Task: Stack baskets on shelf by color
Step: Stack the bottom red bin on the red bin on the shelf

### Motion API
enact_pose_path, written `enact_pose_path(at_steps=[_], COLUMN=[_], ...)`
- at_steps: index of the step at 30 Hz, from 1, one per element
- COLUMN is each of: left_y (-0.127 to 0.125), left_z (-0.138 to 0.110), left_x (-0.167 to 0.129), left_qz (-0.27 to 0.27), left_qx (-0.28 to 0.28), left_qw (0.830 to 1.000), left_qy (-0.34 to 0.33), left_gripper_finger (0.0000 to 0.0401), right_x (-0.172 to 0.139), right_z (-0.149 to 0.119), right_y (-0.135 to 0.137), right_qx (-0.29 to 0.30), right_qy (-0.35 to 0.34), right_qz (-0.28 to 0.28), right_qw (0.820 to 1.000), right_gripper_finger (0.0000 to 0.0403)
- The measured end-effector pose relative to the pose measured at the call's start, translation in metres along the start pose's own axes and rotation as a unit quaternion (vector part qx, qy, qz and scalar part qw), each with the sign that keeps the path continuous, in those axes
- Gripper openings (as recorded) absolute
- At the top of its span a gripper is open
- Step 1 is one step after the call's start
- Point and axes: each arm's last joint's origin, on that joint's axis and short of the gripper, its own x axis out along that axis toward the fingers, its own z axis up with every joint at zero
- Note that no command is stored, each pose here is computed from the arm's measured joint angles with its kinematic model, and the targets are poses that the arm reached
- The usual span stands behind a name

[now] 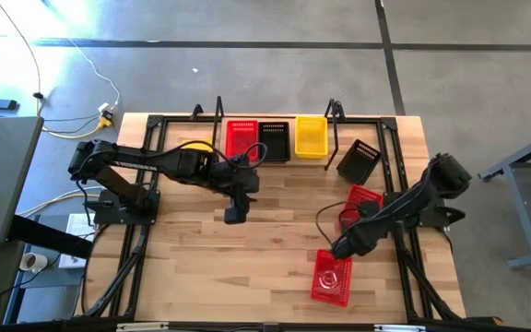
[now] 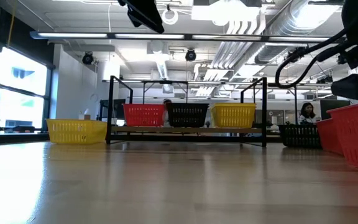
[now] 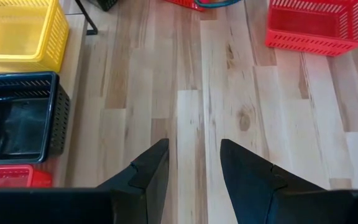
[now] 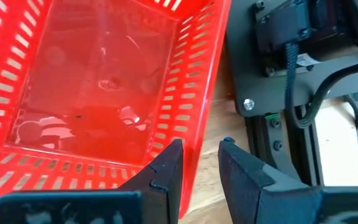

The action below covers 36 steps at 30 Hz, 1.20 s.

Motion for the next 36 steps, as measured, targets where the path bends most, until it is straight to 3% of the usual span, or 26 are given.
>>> enact_pose_path(at_steps=[11, 18, 25, 36], left_y=[0.000, 0.000, -0.002, -0.023], left_z=[0.000, 0.000, 0.000, 0.005], left_x=[0.000, 0.000, 0.000, -0.002], left_qz=[0.000, 0.000, -0.004, -0.026], left_qx=[-0.002, -0.009, -0.016, 0.002], left_qw=[1.000, 1.000, 1.000, 0.999], left_qy=[0.000, 0.000, 0.000, -0.032], left_gripper_finger=[0.0136, 0.0136, 0.0136, 0.0136], right_x=[0.020, 0.015, -0.021, -0.089], right_z=[-0.007, -0.006, -0.004, 0.009], right_y=[0.009, 0.007, 0.009, 0.015], right_qx=[0.002, -0.003, -0.012, 0.005], right_qy=[0.021, 0.015, -0.016, -0.080], right_qz=[0.027, 0.048, 0.088, 0.231], right_qw=[0.999, 0.999, 0.996, 0.970], right_gripper_finger=[0.0084, 0.0012, 0.0001, 0.0000])
